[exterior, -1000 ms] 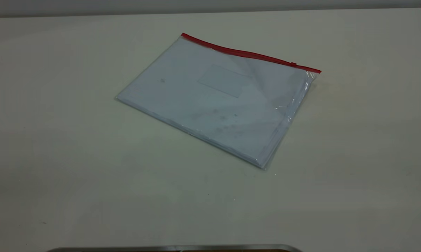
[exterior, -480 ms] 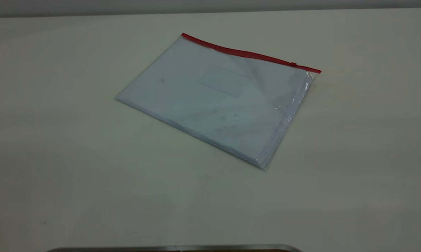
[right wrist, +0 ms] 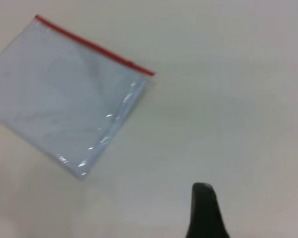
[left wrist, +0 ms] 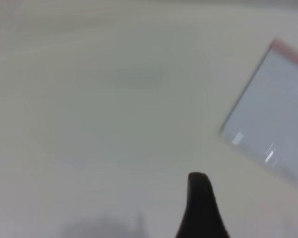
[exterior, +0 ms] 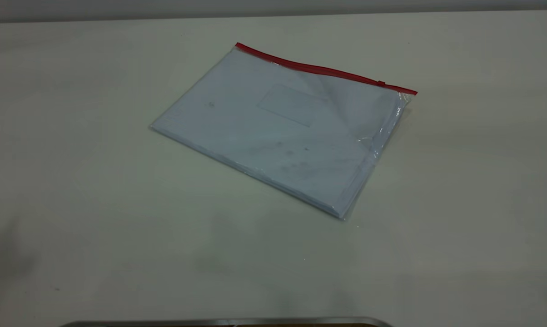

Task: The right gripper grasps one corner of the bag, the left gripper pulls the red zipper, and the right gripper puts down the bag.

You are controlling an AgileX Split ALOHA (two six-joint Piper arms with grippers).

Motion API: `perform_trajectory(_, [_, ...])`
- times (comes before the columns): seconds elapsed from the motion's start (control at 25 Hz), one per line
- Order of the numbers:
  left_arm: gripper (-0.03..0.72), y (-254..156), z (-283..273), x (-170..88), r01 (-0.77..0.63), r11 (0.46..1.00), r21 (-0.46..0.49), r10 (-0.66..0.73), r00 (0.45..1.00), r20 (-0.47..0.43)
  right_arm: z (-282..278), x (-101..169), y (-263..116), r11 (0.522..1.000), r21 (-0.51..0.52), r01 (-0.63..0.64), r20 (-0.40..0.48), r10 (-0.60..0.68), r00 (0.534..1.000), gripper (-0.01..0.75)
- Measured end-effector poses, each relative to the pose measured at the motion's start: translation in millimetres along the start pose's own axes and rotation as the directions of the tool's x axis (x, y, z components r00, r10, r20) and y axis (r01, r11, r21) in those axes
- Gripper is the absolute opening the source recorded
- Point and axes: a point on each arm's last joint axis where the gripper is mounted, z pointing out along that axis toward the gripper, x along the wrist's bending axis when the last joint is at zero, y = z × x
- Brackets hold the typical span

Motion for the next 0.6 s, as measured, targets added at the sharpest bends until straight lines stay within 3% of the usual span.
perform_trajectory(0.32, [0.586,44.0,95.0,-11.1,-0.083,0.996,0.013,0.08,0.986,0.148,91.7,2.1,28.1,0.993,0.12,-0.016,-0.147,0.034,0.989,0.565])
perform_trajectory(0.6, [0.586,60.7,175.1,-27.5,-0.336,0.941,0.042,0.307,0.899,0.313,185.0,-7.9,18.1,0.974,0.228,-0.005,-0.19,0.049,0.981,0.566])
